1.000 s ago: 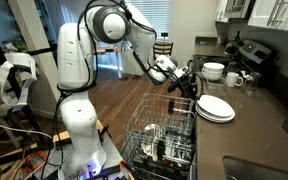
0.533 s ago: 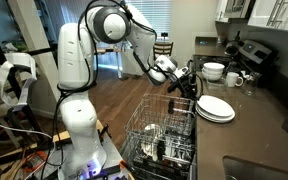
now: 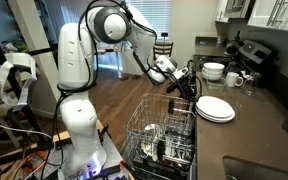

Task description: Place one white plate from the countertop inside the dishwasher

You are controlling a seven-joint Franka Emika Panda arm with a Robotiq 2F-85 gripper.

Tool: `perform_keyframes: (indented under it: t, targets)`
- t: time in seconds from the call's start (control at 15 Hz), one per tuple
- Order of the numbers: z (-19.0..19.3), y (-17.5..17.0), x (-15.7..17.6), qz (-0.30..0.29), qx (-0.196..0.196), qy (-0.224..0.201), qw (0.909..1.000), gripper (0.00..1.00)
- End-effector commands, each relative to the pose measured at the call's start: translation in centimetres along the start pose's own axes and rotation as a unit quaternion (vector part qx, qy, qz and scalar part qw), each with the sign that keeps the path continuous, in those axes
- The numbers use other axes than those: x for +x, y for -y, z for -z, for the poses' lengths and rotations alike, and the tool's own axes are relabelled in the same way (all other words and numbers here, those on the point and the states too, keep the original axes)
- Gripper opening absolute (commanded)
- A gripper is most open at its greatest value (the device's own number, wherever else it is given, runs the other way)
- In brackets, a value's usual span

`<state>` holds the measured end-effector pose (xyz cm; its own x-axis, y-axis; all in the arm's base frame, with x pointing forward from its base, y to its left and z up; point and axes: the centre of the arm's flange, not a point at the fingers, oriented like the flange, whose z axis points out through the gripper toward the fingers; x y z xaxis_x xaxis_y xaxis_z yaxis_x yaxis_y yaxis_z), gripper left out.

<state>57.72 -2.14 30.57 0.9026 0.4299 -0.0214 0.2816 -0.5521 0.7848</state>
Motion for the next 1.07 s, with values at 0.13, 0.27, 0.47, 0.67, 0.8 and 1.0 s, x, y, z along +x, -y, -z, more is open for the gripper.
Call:
perform_keyframes:
  t: [0.13,0.27,0.47,0.67,0.8,1.0]
  targets:
    - [0.21,0.02,-0.24,-0.001,0.000,-0.004,1.0000,0.28]
    - [0.12,-0.15,-0.33,0.000,-0.001,-0.006,1.0000,0.36]
    - [-0.05,-0.27,-0.44,0.001,-0.004,-0.006,1.0000,0.36]
    - [-0.29,-0.42,-0.58,0.003,-0.009,-0.006,0.9999,0.33]
    - [-0.46,-0.50,-0.68,0.005,-0.013,-0.004,0.9999,0.29]
    - [-0.37,-0.53,-0.72,0.005,-0.012,-0.005,0.9999,0.06]
